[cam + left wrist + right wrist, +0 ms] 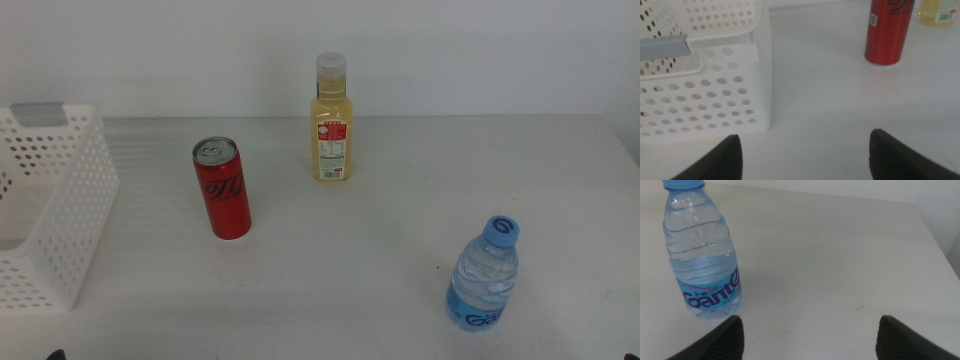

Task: Use arms to grab the bottles and put them into the dustbin to the left of the table.

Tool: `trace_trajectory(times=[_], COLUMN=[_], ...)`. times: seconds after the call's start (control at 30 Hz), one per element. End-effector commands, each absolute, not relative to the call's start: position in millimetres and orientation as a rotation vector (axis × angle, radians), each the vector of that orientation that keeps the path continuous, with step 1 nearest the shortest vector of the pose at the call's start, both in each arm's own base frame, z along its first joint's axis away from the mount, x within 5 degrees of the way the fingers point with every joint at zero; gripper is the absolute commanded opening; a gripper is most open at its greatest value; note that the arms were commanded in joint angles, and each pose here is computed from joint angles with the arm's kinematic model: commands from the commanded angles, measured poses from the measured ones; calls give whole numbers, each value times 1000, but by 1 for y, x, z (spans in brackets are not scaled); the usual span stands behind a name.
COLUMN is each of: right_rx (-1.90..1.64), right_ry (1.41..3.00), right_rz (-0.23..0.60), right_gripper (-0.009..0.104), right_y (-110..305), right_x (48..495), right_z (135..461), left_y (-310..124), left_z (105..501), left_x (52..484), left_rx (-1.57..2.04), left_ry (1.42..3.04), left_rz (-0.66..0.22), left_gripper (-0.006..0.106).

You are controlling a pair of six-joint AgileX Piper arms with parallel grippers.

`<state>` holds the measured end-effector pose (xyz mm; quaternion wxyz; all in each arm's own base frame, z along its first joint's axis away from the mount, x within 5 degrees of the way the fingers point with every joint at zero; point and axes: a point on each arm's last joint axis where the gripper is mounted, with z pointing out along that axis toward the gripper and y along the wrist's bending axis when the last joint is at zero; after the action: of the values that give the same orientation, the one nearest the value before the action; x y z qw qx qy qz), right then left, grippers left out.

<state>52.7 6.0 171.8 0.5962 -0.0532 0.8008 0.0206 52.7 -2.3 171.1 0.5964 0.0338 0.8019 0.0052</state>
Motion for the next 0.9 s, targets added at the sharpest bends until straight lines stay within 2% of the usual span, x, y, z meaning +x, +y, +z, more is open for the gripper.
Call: trace_trajectory(times=[0.0,0.33,0.63,0.87], right_rx=[-121,-121,-121,-121], right_ry=[1773,1773,1773,1773], right_rz=[32,32,32,32], right_gripper=[79,79,79,79], right_y=[5,5,5,5], right_x=[52,52,52,52], right_z=[180,180,180,180], left_y=[-3,-10,-27,-36], left_z=[177,187,193,185], left_x=[56,81,108,129], left_rx=[47,103,202,207], left_ry=[1786,1754,1655,1628], left_rz=[-19,-98,-170,-184], left_gripper=[80,80,80,80])
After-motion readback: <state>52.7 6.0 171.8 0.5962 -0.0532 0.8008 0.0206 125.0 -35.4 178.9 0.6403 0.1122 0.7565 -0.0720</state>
